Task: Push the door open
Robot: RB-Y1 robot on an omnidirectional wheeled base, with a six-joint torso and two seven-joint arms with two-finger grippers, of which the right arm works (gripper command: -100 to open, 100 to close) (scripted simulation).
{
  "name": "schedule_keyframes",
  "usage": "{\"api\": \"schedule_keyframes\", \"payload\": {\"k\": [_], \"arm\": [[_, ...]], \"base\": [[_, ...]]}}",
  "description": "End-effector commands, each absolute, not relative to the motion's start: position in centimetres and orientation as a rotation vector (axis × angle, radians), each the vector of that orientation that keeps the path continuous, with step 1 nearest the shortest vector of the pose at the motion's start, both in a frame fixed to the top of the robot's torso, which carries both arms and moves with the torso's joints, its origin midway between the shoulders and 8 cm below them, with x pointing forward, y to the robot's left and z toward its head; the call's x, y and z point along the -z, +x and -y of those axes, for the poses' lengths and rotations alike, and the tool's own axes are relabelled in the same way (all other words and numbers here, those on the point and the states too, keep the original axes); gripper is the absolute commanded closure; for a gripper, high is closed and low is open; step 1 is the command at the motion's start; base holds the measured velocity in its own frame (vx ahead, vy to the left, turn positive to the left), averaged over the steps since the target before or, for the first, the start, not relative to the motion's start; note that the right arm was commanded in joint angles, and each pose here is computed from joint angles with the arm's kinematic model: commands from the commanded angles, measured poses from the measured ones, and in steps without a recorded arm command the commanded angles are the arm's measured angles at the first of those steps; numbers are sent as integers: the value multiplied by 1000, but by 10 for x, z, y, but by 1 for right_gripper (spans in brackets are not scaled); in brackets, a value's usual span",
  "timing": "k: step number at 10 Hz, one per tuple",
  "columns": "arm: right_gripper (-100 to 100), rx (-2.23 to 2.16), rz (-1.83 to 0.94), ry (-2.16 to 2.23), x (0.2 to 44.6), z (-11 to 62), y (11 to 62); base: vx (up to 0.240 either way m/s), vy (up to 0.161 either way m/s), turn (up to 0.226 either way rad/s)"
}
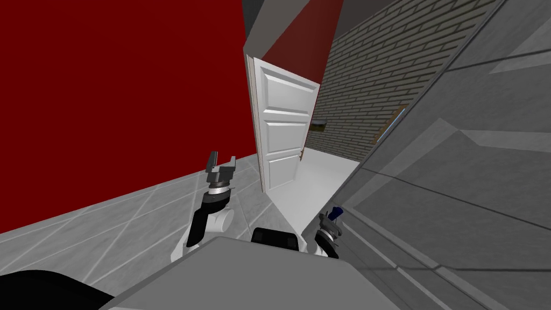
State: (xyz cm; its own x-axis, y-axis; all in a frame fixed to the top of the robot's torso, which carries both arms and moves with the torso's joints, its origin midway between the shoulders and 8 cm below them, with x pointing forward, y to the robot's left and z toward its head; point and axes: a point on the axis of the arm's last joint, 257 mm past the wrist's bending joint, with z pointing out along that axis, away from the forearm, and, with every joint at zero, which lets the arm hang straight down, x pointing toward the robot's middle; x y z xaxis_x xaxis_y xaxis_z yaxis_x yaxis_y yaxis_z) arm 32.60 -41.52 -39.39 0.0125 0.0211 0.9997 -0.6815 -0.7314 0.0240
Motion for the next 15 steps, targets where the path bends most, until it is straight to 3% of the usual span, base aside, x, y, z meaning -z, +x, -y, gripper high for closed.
{"api": "schedule_keyframes", "payload": {"k": [1,15], "arm": [[100,-1766,686,1744,387,429,323],[100,-1595,883,1578,386,506,263]], "base": [[202,-99,-42],[184,-90,-60]]}}
